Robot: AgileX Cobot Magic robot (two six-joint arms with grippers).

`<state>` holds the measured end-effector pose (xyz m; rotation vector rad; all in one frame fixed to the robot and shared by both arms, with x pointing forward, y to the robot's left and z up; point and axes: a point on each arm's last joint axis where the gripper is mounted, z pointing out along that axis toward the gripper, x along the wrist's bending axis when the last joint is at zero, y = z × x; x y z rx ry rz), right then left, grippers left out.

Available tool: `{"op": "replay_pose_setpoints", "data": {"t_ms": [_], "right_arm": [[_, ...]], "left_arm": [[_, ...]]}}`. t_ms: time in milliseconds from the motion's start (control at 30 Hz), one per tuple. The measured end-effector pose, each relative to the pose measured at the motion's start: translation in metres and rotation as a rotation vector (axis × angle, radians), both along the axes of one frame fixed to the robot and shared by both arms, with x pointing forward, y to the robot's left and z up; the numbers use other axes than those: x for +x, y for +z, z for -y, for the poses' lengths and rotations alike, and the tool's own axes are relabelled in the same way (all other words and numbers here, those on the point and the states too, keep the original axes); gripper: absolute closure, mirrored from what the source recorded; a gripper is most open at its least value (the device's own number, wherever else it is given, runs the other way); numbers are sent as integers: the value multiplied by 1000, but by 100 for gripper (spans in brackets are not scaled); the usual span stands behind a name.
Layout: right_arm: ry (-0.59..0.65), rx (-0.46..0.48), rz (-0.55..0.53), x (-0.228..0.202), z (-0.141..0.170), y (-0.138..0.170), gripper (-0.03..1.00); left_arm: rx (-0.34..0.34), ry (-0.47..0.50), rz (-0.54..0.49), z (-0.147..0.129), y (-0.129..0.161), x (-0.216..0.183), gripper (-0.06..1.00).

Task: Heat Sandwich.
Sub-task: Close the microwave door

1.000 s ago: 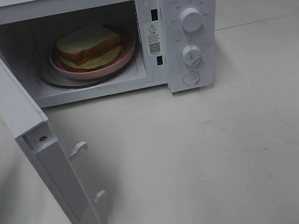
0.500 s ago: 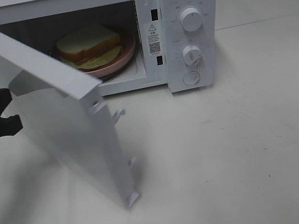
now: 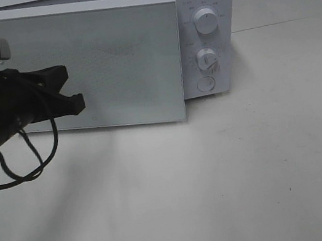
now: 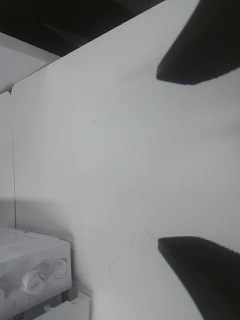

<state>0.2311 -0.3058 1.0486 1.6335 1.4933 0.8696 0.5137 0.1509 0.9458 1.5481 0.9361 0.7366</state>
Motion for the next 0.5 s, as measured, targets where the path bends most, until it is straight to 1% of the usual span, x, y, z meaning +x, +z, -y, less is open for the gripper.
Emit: {"op": "replay_pose_setpoints", "data": {"t_ms": [33, 67, 133, 167, 300, 333, 467, 500], "right_arm": [[0, 0, 0, 0, 0, 0, 21], [0, 0, 0, 0, 0, 0, 21], [0, 0, 0, 0, 0, 0, 21], [0, 0, 0, 0, 0, 0, 21], [0, 0, 0, 0, 0, 0, 21], [0, 0, 0, 0, 0, 0, 21], [0, 0, 0, 0, 0, 0, 21], [0, 0, 0, 0, 0, 0, 21]], "left_arm": [[0, 0, 0, 0, 0, 0, 94], [-10, -6, -3, 9, -1, 2, 94], [-20, -9, 0, 17, -1, 6, 94], [-20, -9, 0, 17, -1, 6, 94], [-35, -26, 11, 44, 0, 17, 94], [-35, -26, 11, 44, 0, 17, 94], [-55, -53, 29, 65, 4, 27, 94], [-55, -53, 29, 65, 4, 27, 94]]}}
